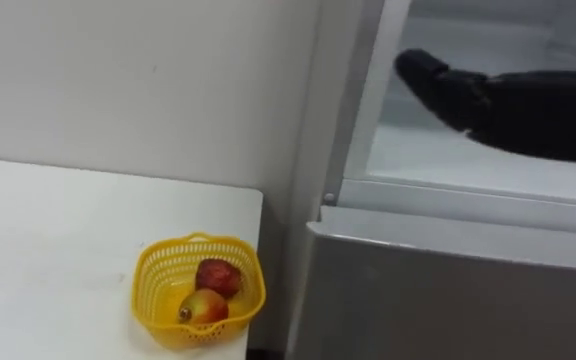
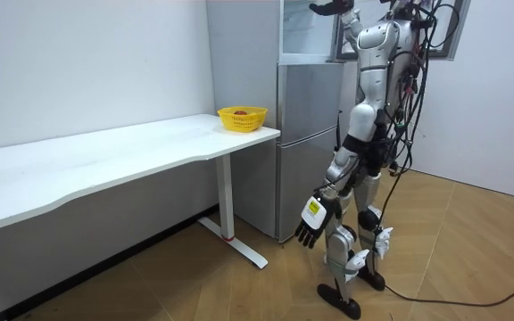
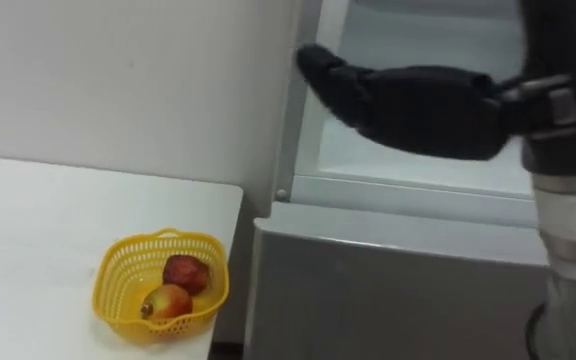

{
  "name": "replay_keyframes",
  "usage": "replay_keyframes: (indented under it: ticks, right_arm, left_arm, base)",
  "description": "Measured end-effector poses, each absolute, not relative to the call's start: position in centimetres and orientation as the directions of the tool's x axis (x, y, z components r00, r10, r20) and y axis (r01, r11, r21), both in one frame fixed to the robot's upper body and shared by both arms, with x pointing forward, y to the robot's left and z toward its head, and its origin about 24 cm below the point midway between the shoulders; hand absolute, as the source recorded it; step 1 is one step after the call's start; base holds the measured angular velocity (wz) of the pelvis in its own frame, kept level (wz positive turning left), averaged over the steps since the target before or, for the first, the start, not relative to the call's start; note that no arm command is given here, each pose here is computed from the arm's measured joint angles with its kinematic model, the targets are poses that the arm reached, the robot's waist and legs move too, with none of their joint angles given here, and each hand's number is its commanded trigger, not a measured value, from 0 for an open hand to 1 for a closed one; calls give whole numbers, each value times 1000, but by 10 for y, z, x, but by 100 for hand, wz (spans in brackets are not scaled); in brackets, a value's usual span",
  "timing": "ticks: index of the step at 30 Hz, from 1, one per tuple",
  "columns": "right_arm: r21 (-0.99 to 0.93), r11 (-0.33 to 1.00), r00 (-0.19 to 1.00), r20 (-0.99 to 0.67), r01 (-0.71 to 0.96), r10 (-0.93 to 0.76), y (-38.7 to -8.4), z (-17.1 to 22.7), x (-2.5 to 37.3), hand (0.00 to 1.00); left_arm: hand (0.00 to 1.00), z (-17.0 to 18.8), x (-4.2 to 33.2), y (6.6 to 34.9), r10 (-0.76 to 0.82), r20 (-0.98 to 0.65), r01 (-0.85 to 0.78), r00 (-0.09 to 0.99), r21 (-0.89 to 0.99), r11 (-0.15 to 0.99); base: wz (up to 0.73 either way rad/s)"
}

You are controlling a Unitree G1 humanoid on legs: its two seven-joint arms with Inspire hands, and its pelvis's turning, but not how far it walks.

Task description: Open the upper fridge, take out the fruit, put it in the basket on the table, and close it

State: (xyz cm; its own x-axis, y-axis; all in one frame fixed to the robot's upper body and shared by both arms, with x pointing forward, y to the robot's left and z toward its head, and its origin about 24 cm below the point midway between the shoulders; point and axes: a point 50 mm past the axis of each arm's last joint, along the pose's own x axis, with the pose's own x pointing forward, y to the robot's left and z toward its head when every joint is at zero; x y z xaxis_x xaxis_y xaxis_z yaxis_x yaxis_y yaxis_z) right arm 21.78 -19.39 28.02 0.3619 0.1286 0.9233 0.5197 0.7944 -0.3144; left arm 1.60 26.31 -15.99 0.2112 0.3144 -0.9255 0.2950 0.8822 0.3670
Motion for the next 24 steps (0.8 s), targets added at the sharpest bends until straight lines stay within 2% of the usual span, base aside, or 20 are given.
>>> replay_keyframes:
  ticks: [10, 24]
  right_arm:
    - [-210, 823, 486, 869, 528, -90, -231, 245, 207, 0]
    - [-202, 809, 590, 781, 553, -208, -254, 216, 195, 0]
  left_arm:
    - [0, -160, 14, 263, 288, -933, 294, 215, 343, 892]
    - [0, -161, 8, 258, 309, -928, 286, 208, 360, 888]
  base:
    - [-12]
    - [-11]
